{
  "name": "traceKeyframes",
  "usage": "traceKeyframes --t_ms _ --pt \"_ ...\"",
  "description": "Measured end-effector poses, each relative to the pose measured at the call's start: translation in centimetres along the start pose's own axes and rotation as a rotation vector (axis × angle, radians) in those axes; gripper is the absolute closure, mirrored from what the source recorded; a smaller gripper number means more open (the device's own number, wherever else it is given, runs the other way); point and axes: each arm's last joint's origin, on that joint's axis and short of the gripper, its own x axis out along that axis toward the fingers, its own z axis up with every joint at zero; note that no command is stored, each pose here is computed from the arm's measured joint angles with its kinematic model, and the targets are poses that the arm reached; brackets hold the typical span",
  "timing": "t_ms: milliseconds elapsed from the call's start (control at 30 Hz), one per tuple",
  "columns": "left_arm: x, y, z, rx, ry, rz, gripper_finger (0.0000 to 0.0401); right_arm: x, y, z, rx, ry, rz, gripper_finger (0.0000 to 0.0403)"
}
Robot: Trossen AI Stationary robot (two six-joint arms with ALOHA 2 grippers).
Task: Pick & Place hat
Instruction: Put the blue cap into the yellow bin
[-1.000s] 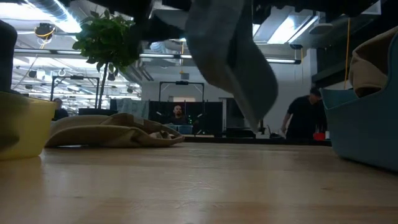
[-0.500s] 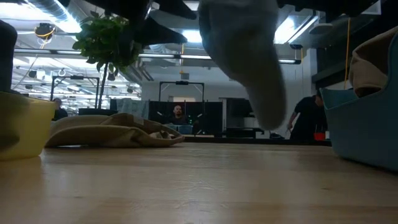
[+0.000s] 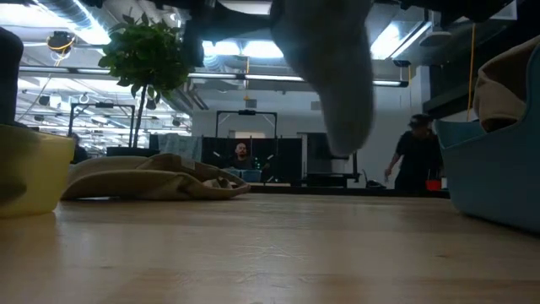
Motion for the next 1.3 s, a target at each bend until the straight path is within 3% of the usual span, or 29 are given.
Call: traceKeyframes --t_ms 267,567,933,1133,1300 --pt "0.5 0.1 0.8 0.103 0.096 0.118 0.0162 0.0 -0.2 0.2 0.051 -0.025 -0.083 0.0388" --pt "-0.6 0.8 2.3 0.049 0.176 0.192 0.0162 -0.3 -1.1 0.5 0.083 -0.064 -0.153 0.0388" --pt "-0.1 0.9 2.1 0.033 -0.024 0.202 0.0162 -0.4 -1.4 1.0 0.132 -0.116 -0.157 0.0388" --pt "0.7 0.2 0.5 0.067 0.044 0.127 0.0162 -0.4 -1.4 1.0 0.135 -0.114 -0.157 0.0388" --pt "0.6 0.0 0.6 0.120 0.111 0.103 0.0162 -0.4 -1.4 0.9 0.128 -0.108 -0.158 0.0388"
